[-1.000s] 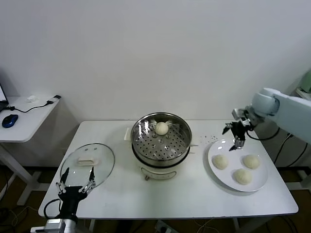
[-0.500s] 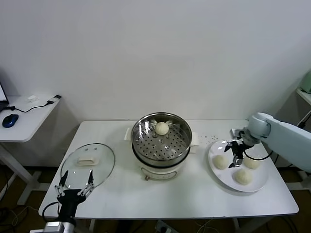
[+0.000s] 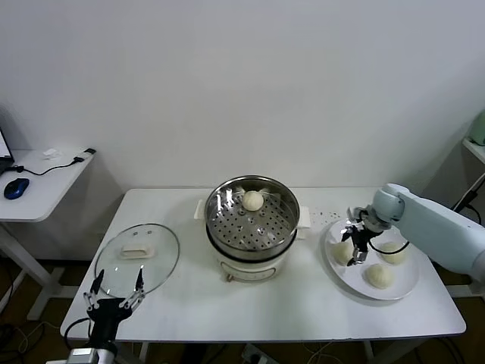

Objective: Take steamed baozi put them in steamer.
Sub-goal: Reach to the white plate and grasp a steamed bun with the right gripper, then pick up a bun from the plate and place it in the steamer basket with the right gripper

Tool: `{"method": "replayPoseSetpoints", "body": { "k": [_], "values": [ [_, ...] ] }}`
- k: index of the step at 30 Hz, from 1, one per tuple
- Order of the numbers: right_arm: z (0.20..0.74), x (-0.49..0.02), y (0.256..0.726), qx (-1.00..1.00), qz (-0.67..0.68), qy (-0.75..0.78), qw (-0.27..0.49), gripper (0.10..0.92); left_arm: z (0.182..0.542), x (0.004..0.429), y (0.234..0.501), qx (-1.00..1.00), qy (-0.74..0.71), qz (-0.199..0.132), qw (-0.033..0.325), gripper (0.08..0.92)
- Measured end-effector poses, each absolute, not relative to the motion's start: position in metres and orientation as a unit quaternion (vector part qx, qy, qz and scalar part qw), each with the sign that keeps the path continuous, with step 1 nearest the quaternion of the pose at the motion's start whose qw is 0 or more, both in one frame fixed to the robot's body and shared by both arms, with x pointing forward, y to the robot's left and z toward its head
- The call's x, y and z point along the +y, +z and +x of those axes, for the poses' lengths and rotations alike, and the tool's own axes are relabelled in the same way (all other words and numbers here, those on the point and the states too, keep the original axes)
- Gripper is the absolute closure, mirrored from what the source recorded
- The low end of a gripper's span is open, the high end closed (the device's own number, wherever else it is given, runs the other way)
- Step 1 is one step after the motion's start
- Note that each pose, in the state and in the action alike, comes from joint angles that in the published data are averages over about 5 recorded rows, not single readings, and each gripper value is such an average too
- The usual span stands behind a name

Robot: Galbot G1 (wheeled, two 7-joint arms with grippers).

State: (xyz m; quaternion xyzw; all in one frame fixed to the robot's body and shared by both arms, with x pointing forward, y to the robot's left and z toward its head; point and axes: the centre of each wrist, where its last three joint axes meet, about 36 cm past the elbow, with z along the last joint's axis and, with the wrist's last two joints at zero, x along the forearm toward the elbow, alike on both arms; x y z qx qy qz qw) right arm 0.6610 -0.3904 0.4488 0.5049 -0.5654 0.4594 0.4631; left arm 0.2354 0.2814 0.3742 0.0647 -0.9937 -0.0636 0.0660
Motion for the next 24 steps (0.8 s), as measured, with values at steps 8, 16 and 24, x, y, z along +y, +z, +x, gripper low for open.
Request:
{"method": "replayPoseSetpoints", "body": {
  "k": [8, 16, 24],
  "values": [
    [0.664, -0.392, 0.453, -0.565, 0.505, 0.457, 0.467, 0.380, 0.235, 0.281, 0.374, -0.994, -0.063, 0.064, 0.066, 0.177],
    [0.665, -0.395, 0.462, -0.570, 0.502, 0.454, 0.466, 0.406, 0.233, 0.280, 0.375, -0.994, -0.063, 0.063, 0.067, 0.177],
    [0.674, -0.398, 0.503, -0.584, 0.496, 0.454, 0.455, 0.420, 0.232, 0.280, 0.376, -0.994, -0.062, 0.064, 0.065, 0.177]
  ]
}}
